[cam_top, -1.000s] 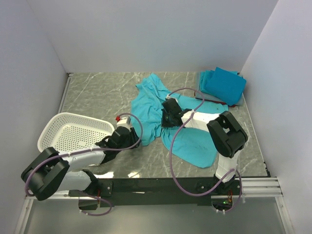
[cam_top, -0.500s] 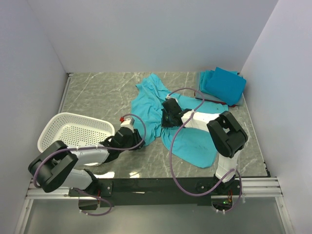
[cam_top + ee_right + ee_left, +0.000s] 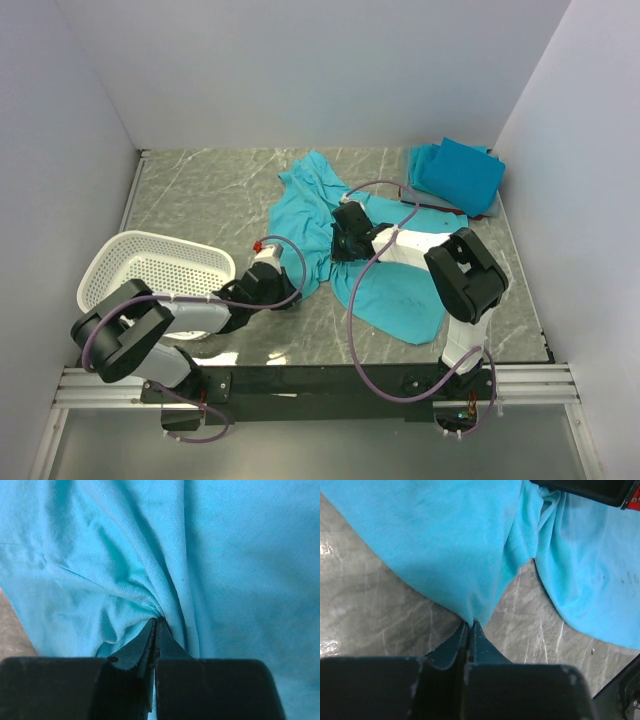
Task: Fold and stack the t-shirts
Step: Fold the tshirt
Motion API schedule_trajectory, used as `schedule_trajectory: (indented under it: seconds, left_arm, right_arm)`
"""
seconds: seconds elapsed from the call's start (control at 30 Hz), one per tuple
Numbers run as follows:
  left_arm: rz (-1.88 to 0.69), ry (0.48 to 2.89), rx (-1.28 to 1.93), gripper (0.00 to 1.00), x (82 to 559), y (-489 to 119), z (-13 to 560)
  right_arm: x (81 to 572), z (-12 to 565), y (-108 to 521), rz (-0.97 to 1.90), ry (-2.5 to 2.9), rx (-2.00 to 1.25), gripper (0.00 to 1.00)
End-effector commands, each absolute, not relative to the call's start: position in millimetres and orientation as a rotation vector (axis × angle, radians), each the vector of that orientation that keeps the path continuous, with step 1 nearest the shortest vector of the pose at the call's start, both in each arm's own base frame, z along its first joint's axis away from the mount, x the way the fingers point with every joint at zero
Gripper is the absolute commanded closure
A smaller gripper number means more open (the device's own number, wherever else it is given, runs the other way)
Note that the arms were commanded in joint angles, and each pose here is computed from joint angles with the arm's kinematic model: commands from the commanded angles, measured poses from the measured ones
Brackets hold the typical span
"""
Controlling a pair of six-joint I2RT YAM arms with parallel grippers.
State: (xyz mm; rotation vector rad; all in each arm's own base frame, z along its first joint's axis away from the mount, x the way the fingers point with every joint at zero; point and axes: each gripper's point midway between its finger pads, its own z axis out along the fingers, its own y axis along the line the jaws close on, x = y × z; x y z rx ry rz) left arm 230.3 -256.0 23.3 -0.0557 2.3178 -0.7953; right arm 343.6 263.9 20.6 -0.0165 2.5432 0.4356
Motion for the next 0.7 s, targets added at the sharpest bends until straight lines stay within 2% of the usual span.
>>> schedule_trajectory:
  seconds: [0.0, 0.17, 0.3, 0.33, 0.4, 0.67]
  left_arm:
    - [-0.812, 2.287, -0.057, 0.99, 235, -262, 30]
    - [-0.649, 2.217, -0.085, 0.99, 261, -243, 47]
    - [-0.581, 2.148, -0.129, 0.99, 290, -217, 75]
    - [-0.589, 2.109, -0.129, 0.99, 297, -212, 90]
    - [-0.59, 2.055, -0.167, 0.99, 310, -194, 114]
    - [-0.58, 1.928, -0.227, 1.0, 346, -148, 170]
  right_arm:
    - [350, 44, 264, 0.453, 2.481, -0.016, 1.0]
    - [347, 55, 263, 0.45, 2.457, -0.028, 0.99]
    - [342, 63, 253, 0.419, 2.444, -0.024, 0.8]
    - [338, 66, 249, 0.41, 2.436, -0.022, 0.71]
    - [334, 68, 240, 0.375, 2.429, -0.011, 0.62]
    - [300, 53, 201, 0.279, 2.459, 0.073, 0.54]
